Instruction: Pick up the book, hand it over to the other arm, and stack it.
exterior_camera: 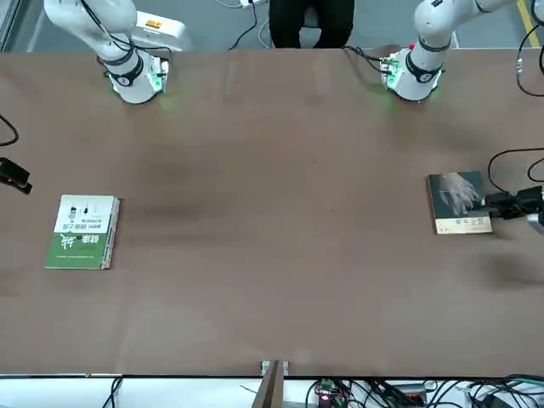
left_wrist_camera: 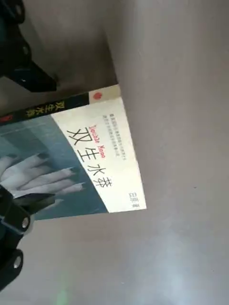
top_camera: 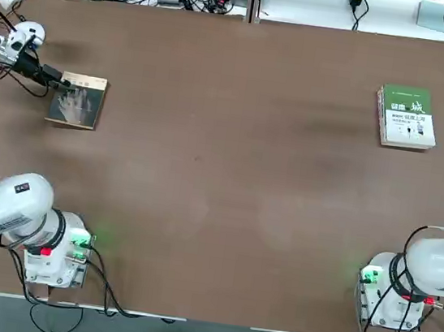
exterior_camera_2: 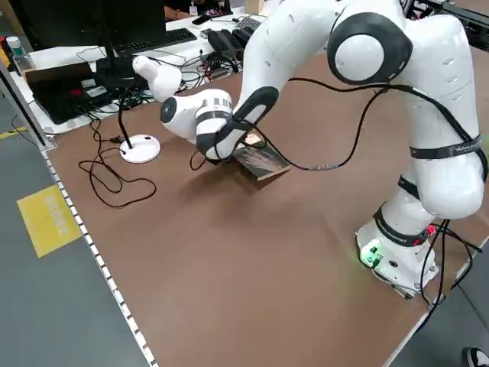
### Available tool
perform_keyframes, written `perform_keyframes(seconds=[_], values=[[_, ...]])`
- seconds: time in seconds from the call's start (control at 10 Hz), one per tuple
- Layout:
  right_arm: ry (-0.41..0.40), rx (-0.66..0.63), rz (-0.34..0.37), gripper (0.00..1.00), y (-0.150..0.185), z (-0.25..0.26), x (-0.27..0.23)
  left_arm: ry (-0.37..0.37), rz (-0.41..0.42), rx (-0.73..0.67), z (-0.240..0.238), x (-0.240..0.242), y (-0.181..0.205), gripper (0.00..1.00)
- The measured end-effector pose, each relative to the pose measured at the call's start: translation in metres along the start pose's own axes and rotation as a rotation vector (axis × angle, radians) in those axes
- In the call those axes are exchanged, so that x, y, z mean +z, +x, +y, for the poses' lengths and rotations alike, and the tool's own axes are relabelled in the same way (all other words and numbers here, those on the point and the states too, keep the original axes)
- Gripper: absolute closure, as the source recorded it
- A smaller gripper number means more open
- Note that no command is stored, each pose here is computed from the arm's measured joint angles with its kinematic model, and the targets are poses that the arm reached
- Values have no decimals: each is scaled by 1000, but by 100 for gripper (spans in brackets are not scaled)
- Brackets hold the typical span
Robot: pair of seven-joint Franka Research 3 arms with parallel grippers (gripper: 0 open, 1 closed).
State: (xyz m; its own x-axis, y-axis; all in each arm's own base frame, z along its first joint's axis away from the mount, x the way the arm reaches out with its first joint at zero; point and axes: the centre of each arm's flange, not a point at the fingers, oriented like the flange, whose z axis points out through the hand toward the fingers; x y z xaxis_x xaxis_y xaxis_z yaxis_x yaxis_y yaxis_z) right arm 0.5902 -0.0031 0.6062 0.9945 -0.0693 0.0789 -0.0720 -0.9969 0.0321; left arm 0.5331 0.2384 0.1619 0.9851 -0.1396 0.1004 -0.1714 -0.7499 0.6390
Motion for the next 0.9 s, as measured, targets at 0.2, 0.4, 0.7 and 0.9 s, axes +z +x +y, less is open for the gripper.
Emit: perform_keyframes(seconds=[0.2, 0.4, 0.7, 0.9], values=[[0, -1, -2, 0, 0, 0, 1, -3, 1, -2, -1, 2, 0, 7], [1, -1, -4, 0, 1, 0, 3, -4, 1, -2, -1, 2, 1, 7], [1, -1, -5, 0, 1, -1, 3, -3, 2, -1, -1, 2, 1, 8], [1, -1, -5, 0, 1, -1, 3, -3, 3, -1, -1, 1, 1, 10]])
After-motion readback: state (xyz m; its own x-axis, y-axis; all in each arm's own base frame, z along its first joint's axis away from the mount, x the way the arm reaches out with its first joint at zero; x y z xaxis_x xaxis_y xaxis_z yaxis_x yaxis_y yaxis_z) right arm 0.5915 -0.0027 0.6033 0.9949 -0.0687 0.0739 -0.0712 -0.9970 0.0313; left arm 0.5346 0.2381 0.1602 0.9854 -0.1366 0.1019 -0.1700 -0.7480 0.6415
